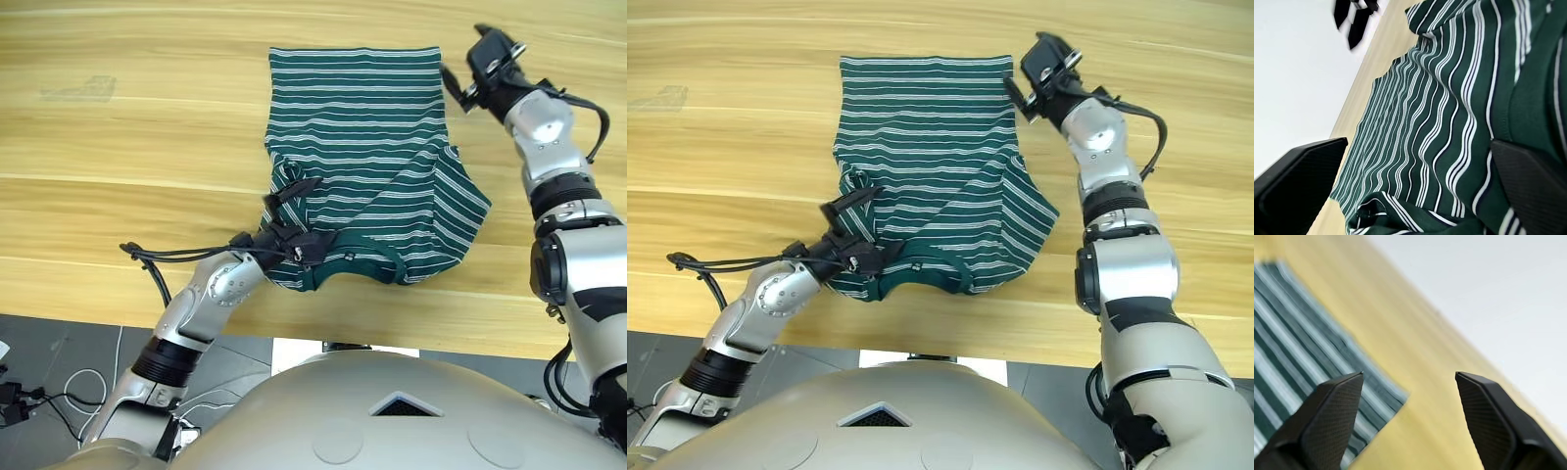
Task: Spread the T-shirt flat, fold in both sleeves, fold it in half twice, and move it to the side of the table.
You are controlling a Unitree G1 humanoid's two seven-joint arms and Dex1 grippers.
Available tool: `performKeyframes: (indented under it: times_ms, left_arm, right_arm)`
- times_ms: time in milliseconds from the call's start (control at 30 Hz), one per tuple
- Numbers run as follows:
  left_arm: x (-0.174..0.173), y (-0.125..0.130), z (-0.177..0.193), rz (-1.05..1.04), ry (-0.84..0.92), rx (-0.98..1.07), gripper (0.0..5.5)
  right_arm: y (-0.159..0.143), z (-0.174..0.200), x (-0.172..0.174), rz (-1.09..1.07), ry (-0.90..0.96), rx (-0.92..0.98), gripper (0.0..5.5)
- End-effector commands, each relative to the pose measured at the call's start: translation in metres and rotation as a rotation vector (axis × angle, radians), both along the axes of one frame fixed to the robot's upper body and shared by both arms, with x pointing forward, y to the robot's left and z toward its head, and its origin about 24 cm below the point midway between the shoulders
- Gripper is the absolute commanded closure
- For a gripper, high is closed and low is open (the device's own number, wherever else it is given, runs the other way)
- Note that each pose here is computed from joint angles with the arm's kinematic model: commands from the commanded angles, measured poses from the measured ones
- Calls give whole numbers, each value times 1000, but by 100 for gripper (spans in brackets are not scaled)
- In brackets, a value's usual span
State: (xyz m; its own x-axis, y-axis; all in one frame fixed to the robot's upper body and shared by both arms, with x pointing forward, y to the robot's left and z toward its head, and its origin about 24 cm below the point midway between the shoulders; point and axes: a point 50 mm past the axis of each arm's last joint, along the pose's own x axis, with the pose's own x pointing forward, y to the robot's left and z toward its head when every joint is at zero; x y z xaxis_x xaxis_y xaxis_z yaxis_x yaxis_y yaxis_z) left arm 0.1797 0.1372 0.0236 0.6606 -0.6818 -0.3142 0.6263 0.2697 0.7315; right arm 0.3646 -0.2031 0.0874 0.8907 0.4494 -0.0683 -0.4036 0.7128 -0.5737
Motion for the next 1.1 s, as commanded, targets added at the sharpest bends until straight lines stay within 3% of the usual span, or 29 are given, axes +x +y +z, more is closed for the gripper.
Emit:
performKeyframes:
  times_ms: [33,167,367,467,533,733,1100]
  left_arm:
    - [-15,11,-15,15,108,79,13]
    - [-21,16,3,34,118,-2,13]
    - [-27,22,81,76,93,-499,13]
    - [-12,44,96,243,34,-622,13]
    - [-6,61,98,379,3,-647,13]
    - [-12,112,120,694,-181,-715,13]
    - [-15,114,118,743,-195,-693,13]
  right_arm:
    - [-26,5,-27,1,-55,42,204]
    - [-48,6,-73,35,90,353,204]
    - [-67,-6,-162,226,459,831,204]
    - [-65,-10,-186,249,580,986,204]
    - [-62,-17,-194,200,655,1011,204]
    - [-53,-45,-205,-107,852,793,204]
    - [-51,-63,-201,-246,852,639,204]
